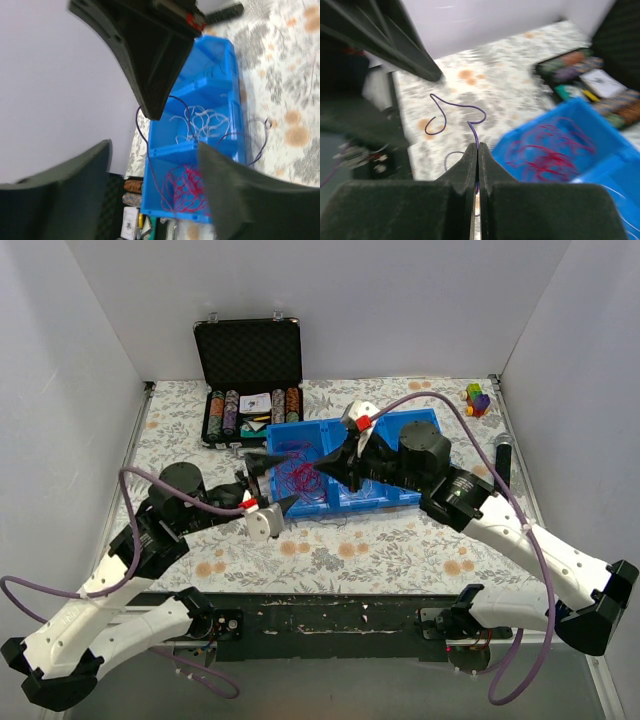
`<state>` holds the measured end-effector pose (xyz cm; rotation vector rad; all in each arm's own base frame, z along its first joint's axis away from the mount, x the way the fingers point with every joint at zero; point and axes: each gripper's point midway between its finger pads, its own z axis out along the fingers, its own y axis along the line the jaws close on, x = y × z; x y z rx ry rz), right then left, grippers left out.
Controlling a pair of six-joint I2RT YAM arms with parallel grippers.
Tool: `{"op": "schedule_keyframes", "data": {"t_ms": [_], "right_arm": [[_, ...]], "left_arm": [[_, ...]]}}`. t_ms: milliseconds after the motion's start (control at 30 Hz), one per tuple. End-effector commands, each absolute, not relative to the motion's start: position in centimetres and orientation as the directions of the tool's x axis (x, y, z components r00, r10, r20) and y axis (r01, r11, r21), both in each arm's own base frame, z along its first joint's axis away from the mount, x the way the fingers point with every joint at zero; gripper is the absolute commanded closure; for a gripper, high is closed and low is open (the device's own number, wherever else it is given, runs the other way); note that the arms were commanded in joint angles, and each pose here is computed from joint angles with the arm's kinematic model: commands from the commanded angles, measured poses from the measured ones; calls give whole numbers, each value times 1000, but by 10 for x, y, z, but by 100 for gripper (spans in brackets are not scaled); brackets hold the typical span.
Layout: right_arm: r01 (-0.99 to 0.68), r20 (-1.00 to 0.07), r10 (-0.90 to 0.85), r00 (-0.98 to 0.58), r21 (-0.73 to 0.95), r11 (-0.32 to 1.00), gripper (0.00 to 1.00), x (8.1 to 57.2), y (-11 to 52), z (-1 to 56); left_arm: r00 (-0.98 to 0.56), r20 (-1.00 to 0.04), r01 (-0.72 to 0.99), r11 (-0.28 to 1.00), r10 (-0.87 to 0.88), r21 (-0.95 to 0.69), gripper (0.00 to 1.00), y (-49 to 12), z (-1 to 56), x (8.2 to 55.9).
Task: Untangle the cables
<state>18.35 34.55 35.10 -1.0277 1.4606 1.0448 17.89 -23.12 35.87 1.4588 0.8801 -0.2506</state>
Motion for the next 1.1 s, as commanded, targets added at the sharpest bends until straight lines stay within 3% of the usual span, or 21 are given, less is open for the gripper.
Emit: {"op": "schedule_keyframes", "data": {"t_ms": [0,267,400,1067], "right_arm": [[-748,-996,-90,-1,-59,661,99,250,289,388],[-380,-980,-178,85,-197,904,99,316,191,417],[-252,-981,-175,80,-190,949,99,336,153,412],[-127,-971,-225,74,-233,964,99,394,114,337]], "left_arm": [[665,-708,605,386,236,697,2,-227,438,188],[575,-817,661,567,37,491,2,-224,522,193],[500,-866,677,610,31,413,2,-218,522,200],[510,-854,662,588,100,465,2,-206,504,191]]}}
